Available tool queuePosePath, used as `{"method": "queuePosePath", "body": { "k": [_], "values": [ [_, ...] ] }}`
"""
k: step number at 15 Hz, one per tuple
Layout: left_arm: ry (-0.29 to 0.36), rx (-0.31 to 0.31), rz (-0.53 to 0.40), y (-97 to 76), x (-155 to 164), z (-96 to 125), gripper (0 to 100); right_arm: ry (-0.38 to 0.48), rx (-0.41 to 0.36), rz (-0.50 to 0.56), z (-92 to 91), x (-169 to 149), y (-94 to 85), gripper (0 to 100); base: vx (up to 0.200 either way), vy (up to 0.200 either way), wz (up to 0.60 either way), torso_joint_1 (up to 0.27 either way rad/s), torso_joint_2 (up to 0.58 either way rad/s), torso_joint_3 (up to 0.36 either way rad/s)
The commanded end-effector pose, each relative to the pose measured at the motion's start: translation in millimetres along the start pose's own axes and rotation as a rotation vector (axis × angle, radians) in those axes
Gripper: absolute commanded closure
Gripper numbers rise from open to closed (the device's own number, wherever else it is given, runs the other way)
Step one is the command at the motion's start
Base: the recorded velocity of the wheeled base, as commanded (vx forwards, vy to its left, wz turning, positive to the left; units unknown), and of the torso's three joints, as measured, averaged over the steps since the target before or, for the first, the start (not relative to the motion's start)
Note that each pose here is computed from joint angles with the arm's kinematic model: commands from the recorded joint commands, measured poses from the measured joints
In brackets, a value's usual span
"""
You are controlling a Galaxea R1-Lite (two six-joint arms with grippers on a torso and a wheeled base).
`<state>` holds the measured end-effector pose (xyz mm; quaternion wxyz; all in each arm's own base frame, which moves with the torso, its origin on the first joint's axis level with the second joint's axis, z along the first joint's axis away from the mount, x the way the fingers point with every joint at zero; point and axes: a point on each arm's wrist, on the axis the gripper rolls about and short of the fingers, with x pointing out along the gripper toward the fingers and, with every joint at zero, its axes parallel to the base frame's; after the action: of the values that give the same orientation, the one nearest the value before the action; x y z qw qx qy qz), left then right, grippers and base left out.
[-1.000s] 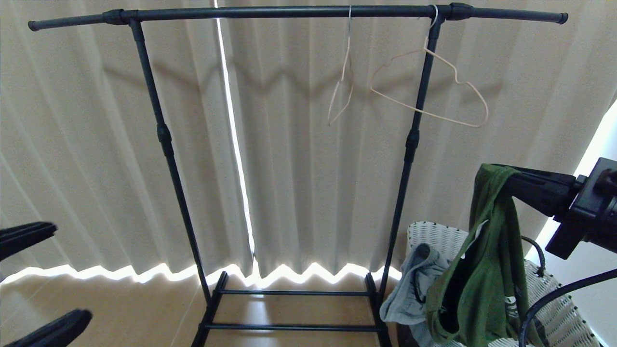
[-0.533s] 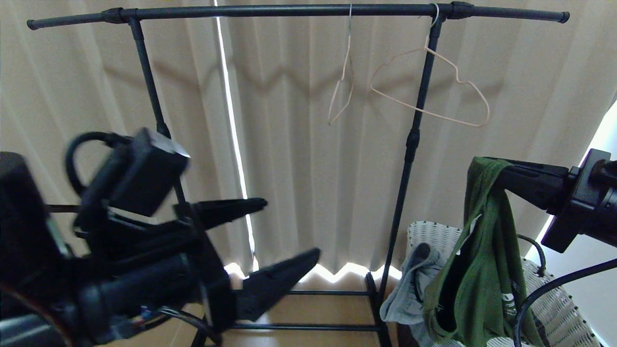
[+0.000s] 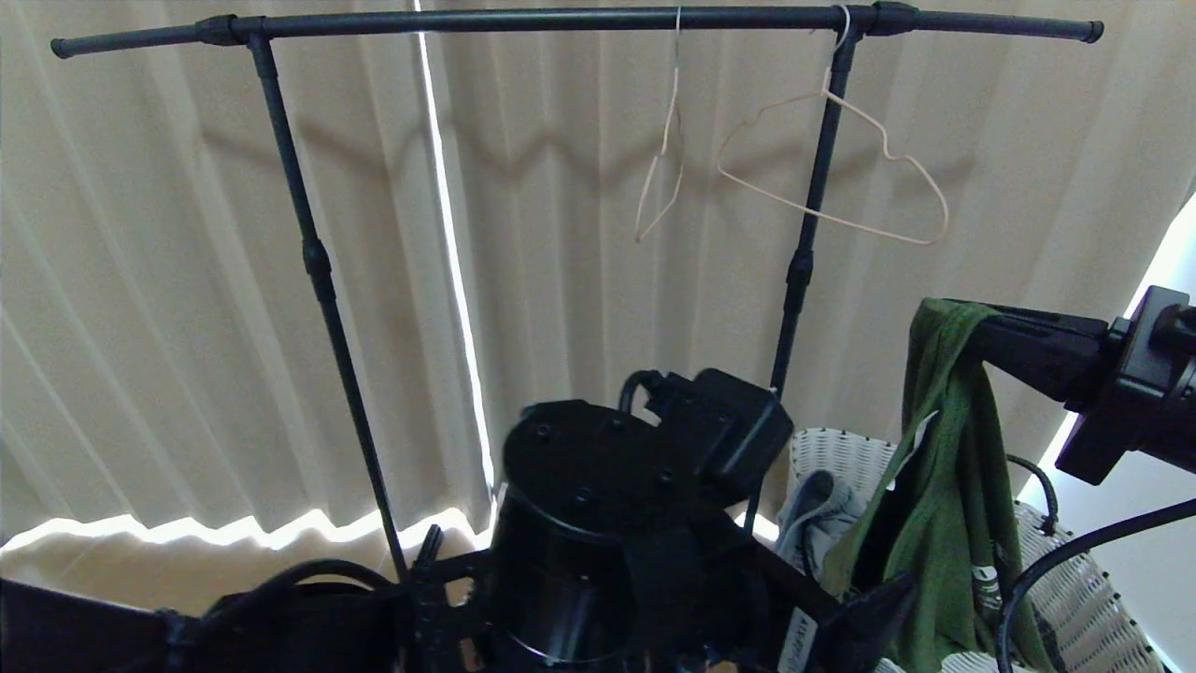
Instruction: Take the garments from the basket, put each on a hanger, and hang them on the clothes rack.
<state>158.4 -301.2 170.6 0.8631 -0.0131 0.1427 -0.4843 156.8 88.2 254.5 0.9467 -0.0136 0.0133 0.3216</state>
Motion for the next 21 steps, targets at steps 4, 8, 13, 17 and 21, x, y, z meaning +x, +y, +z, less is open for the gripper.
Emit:
{"method": "queuePosePath", "body": {
  "k": [4,8,13,17,21],
  "values": [
    [0.058,-0.004,0.036,5.6,55,-35,0,-0.022,-0.004,0.005,3.5,-5,1.7,100,0.000,0.000,0.00,0.000,0.00,0.000],
    [0.071,-0.023,0.098,15.0,74,-49,0,-0.027,-0.005,0.006,4.4,-7,2.2,100,0.000,0.000,0.00,0.000,0.00,0.000],
    [0.113,-0.028,0.155,28.3,71,-62,0,-0.040,-0.007,0.006,7.5,-8,2.3,100,0.000,0.000,0.00,0.000,0.00,0.000],
    [0.131,-0.024,0.161,30.4,63,-70,100,-0.046,-0.008,0.006,9.7,-7,2.1,100,0.000,0.000,0.00,0.000,0.00,0.000],
    [0.106,0.009,0.218,30.6,45,-76,100,-0.040,-0.008,0.006,9.6,-4,1.6,100,0.000,0.000,0.00,0.000,0.00,0.000]
  ]
}}
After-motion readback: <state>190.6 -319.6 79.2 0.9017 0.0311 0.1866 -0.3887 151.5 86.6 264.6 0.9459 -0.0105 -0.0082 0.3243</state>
